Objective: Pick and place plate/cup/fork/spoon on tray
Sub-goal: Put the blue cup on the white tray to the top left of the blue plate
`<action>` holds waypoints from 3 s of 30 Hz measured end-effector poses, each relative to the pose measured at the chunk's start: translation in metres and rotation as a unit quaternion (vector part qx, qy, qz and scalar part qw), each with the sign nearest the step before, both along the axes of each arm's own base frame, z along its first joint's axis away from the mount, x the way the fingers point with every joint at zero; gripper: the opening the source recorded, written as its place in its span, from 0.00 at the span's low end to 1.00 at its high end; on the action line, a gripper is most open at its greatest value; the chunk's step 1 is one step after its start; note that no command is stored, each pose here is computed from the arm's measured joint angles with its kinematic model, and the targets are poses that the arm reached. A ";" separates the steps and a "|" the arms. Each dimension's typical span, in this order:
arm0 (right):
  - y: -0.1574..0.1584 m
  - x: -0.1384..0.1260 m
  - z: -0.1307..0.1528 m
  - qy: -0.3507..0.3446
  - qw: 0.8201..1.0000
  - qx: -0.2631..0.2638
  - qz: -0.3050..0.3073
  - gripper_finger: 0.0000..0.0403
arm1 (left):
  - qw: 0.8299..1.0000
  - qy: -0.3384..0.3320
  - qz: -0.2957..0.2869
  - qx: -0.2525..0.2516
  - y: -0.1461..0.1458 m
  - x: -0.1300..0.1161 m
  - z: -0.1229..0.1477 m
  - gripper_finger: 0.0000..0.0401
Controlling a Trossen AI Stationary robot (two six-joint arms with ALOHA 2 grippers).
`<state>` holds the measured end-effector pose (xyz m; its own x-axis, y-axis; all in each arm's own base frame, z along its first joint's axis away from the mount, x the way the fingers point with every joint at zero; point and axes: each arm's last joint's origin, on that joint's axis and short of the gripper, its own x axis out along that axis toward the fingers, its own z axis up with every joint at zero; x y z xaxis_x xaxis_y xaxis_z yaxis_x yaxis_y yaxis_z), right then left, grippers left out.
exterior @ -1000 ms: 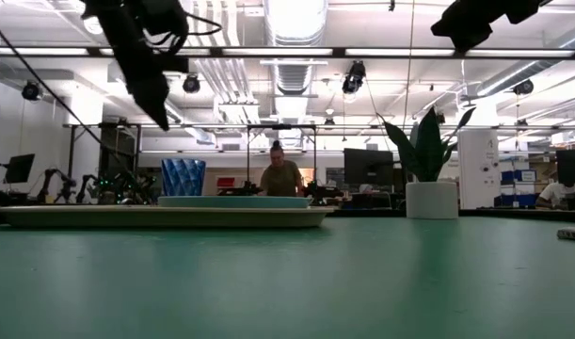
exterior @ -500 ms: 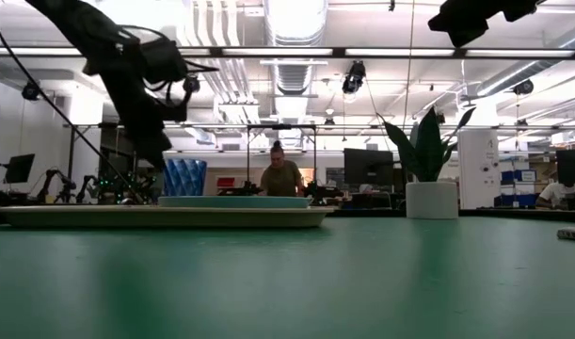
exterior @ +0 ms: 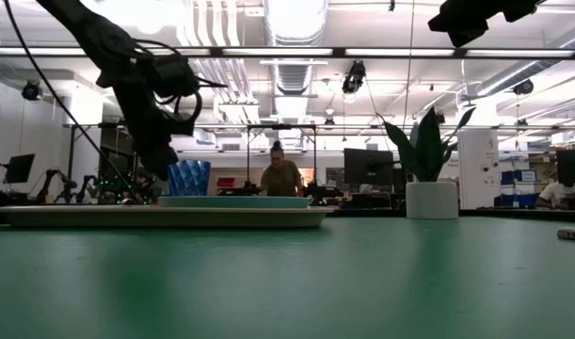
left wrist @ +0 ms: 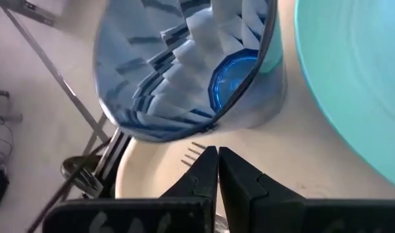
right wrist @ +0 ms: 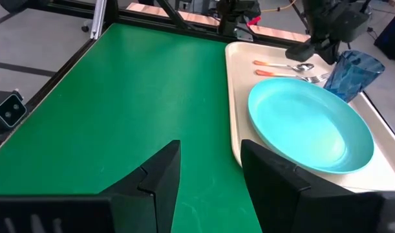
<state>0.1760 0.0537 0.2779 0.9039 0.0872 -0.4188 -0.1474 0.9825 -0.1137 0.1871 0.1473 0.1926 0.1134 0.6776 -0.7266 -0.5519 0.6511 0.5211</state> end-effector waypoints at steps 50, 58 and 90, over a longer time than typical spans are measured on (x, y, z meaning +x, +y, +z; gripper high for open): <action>0.000 -0.001 -0.002 0.011 1.000 0.001 -0.002 0.39 | 0.954 -0.170 0.029 -0.246 -0.077 0.032 -0.008 0.00; -0.001 -0.001 -0.003 0.018 1.000 0.006 -0.006 0.39 | 0.944 -0.234 0.016 -0.233 -0.081 0.033 0.018 0.00; 0.002 0.007 -0.011 -0.009 1.000 -0.015 0.007 0.38 | 0.942 -0.323 -0.068 -0.056 -0.127 0.066 -0.022 0.00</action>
